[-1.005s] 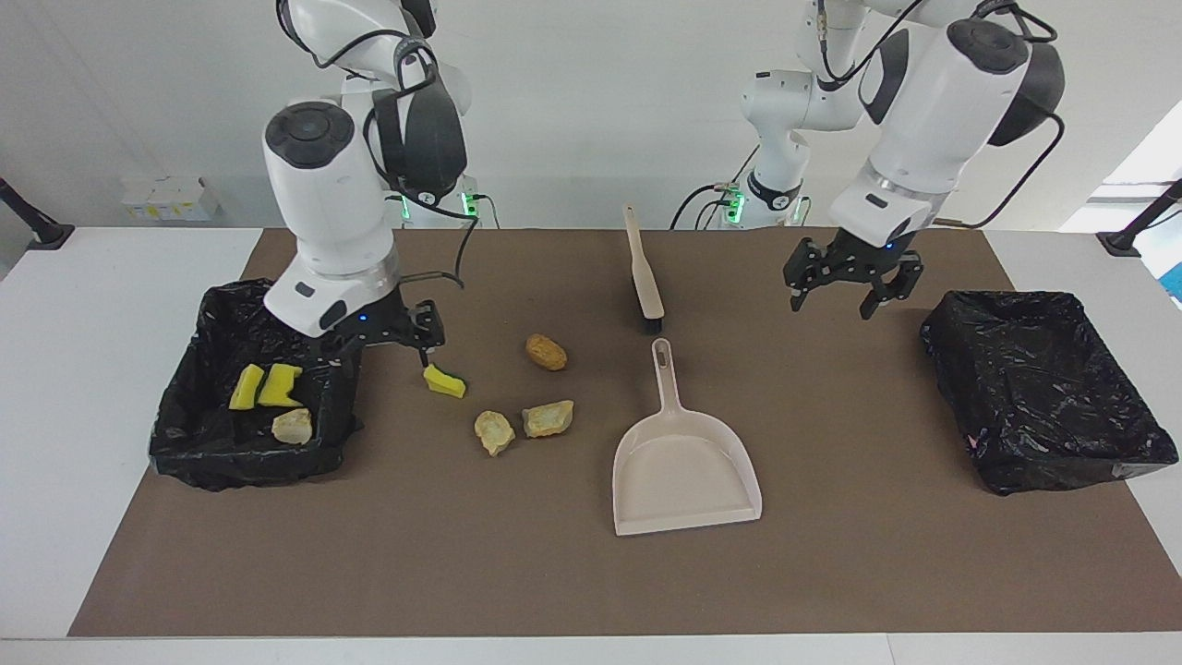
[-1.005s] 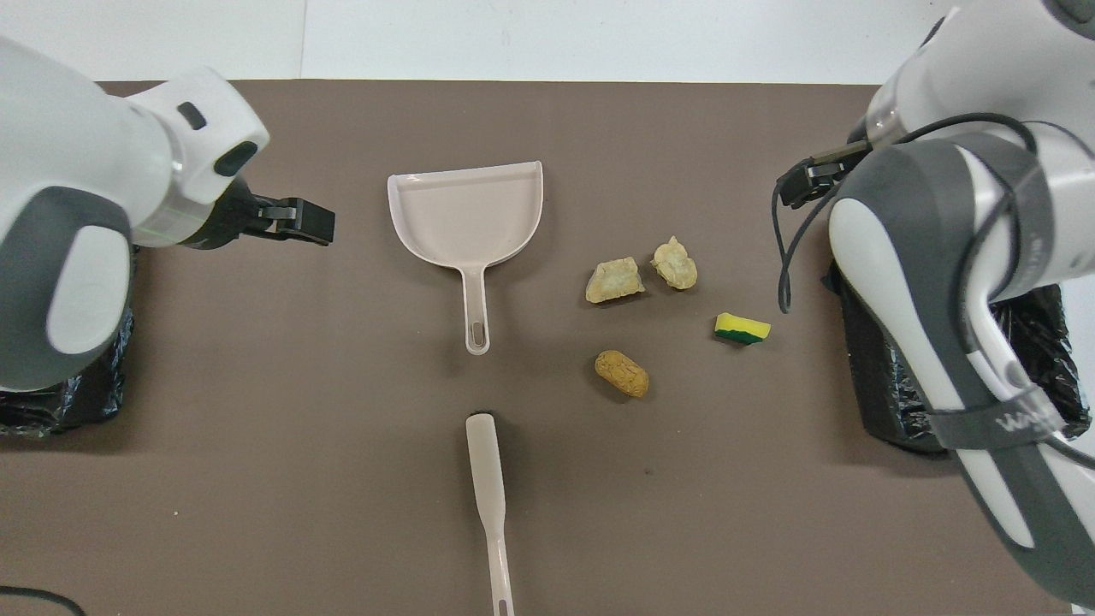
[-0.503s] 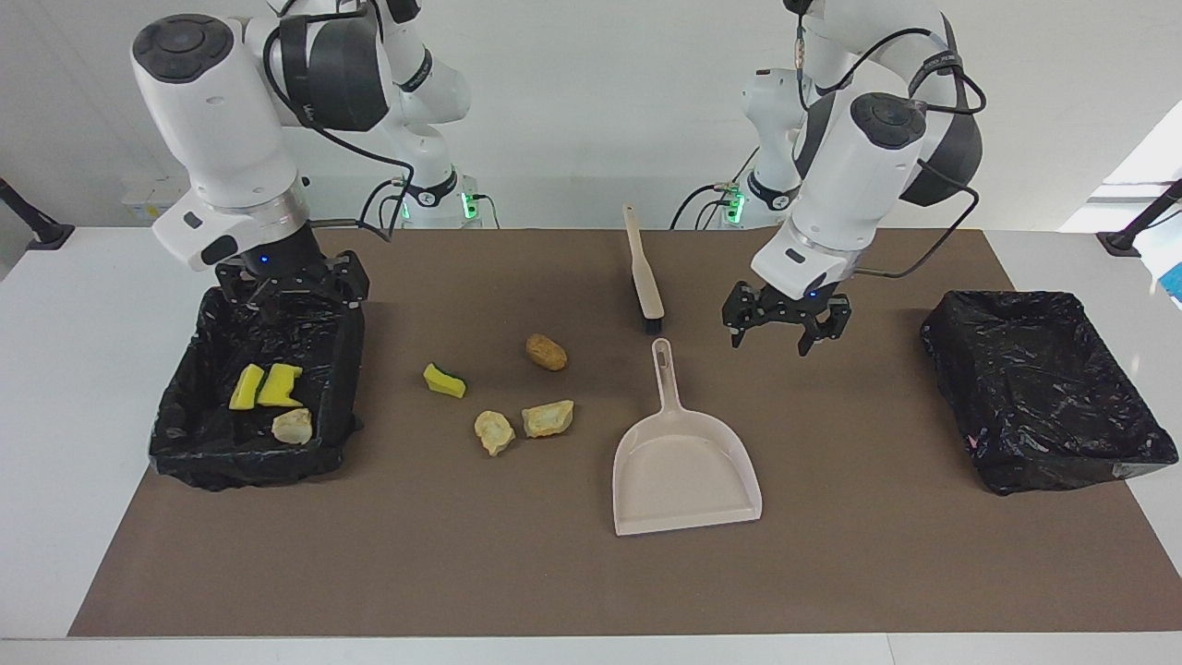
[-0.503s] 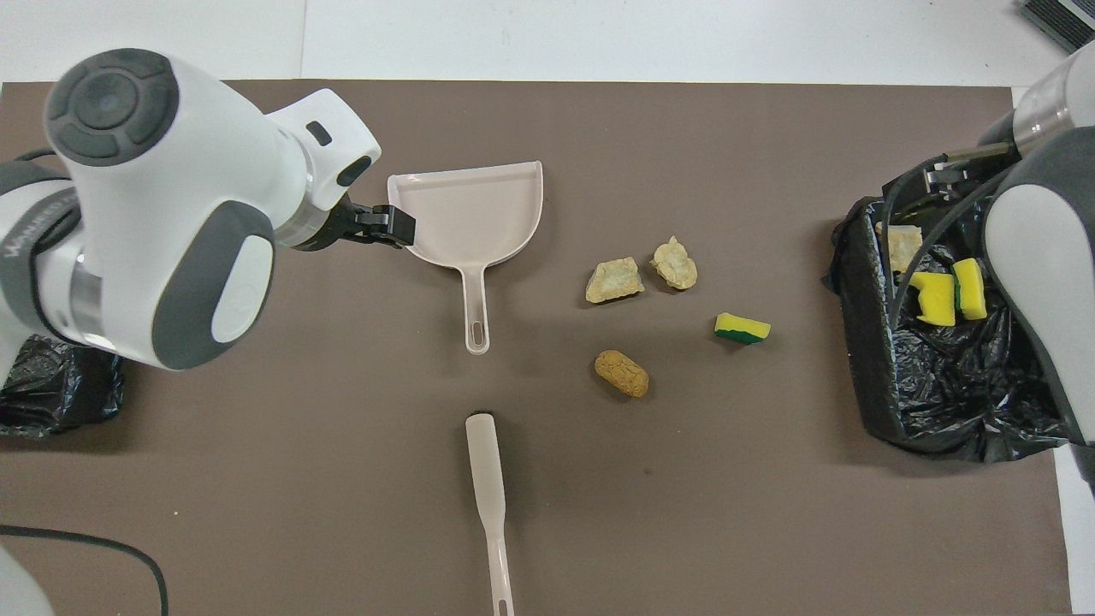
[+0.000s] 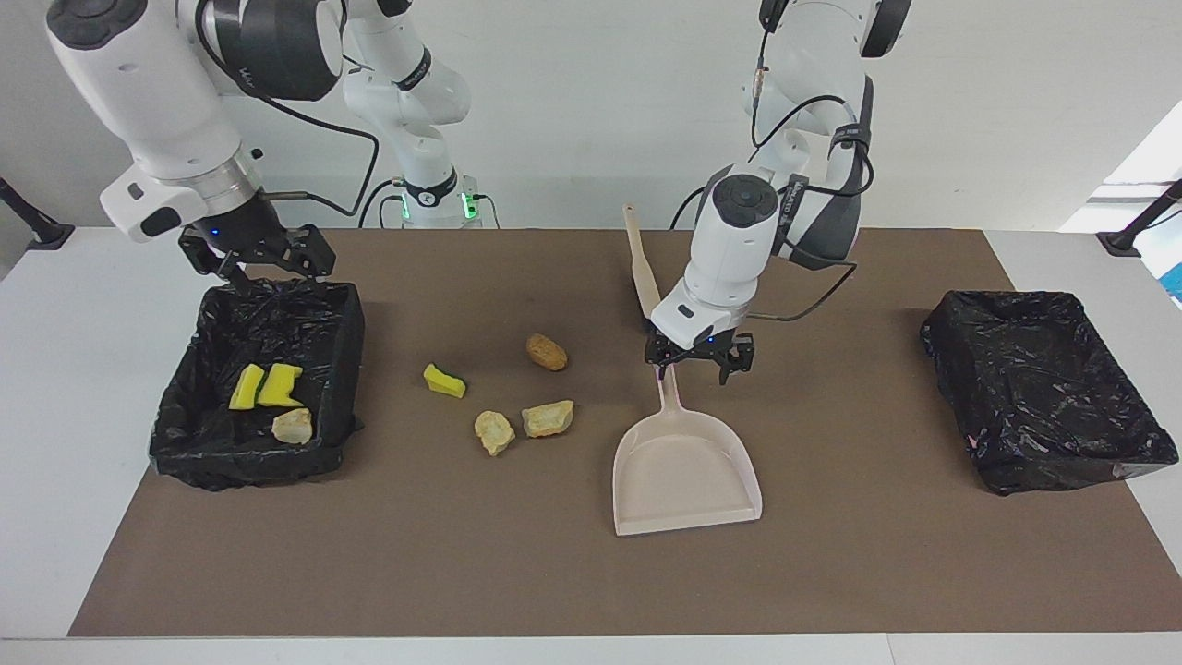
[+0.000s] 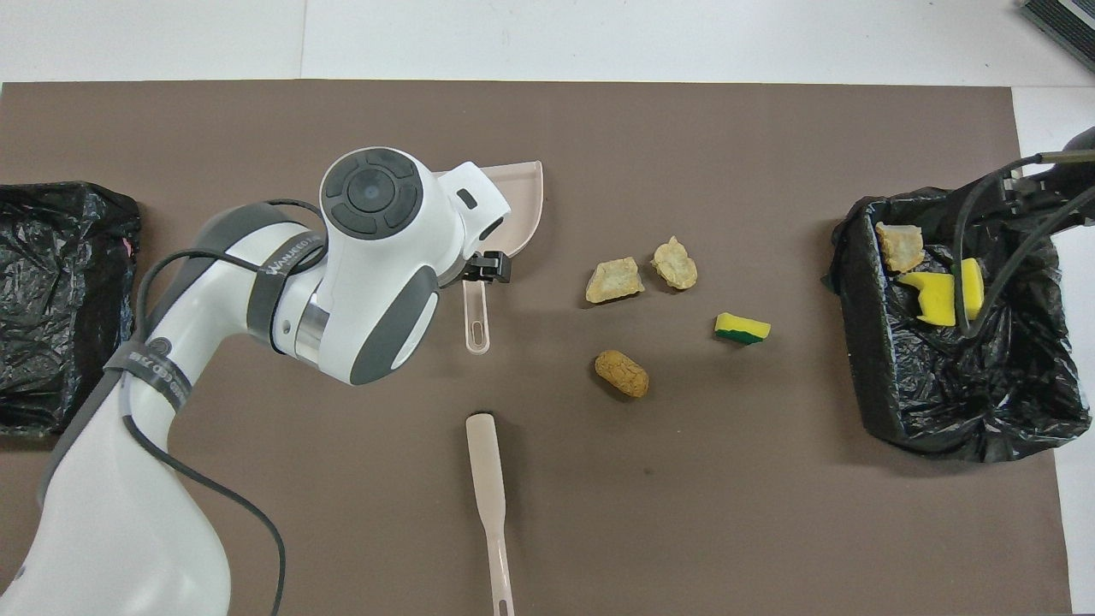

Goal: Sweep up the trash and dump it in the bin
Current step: 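Grasp and lift the dustpan with the left gripper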

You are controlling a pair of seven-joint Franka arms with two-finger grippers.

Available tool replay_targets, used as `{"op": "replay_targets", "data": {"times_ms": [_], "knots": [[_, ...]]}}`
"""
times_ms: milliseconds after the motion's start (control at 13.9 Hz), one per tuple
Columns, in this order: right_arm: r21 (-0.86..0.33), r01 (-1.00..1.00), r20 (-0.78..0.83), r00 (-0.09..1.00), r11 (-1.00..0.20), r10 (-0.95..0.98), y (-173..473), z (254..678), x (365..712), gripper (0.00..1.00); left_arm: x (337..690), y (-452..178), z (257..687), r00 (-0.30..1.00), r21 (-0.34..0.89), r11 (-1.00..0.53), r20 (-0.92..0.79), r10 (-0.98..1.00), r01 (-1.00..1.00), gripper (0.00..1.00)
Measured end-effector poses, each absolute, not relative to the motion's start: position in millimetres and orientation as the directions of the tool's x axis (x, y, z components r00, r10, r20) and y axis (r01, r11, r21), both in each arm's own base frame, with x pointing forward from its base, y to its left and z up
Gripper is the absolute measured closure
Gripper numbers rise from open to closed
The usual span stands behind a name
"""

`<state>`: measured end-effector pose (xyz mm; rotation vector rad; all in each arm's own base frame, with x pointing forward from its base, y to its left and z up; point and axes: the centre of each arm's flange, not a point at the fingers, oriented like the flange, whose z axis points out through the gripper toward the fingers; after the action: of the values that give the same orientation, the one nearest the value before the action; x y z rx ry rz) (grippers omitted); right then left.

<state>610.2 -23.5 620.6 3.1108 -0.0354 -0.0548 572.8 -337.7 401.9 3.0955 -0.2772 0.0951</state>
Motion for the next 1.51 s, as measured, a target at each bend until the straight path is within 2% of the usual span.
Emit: {"op": "replay_targets", "data": {"times_ms": [359, 431, 503, 575, 718, 862, 1293, 1508], "knots": [[0.037, -0.007, -0.062, 0.998, -0.999, -0.009, -12, 623, 581, 0.00, 556, -346, 365, 0.979, 0.027, -0.980, 0.058, -0.197, -0.199, 0.00], [0.039, -0.009, -0.050, 0.999, -0.999, -0.011, -13, 621, 577, 0.00, 555, -349, 362, 0.979, 0.030, -0.980, 0.065, -0.194, -0.196, 0.08], [0.040, -0.010, -0.039, 0.999, -0.999, -0.011, -13, 619, 573, 0.00, 555, -350, 361, 0.980, 0.032, -0.981, 0.067, -0.190, -0.192, 0.08], [0.042, -0.009, -0.029, 1.000, -0.999, -0.010, -13, 616, 568, 0.00, 555, -350, 361, 0.980, 0.032, -0.981, 0.069, -0.187, -0.190, 0.13], [0.044, -0.008, -0.027, 1.000, -0.999, -0.009, -12, 613, 559, 0.00, 556, -348, 360, 0.980, 0.031, -0.981, 0.069, -0.188, -0.190, 0.43], [0.045, -0.006, -0.026, 1.000, -0.999, -0.007, -10, 614, 553, 0.00, 555, -347, 359, 0.977, 0.028, -0.979, 0.065, -0.201, -0.203, 0.64], [0.045, -0.008, -0.028, 1.000, -0.999, -0.009, -11, 614, 549, 0.00, 561, -335, 358, 0.944, 0.012, -0.946, 0.062, -0.323, -0.325, 0.68], [0.046, -0.008, -0.032, 0.999, -0.999, -0.009, -10, 613, 547, 0.00, 585, -294, 370, 0.867, -0.011, -0.870, 0.080, -0.491, -0.492, 0.68]]}}
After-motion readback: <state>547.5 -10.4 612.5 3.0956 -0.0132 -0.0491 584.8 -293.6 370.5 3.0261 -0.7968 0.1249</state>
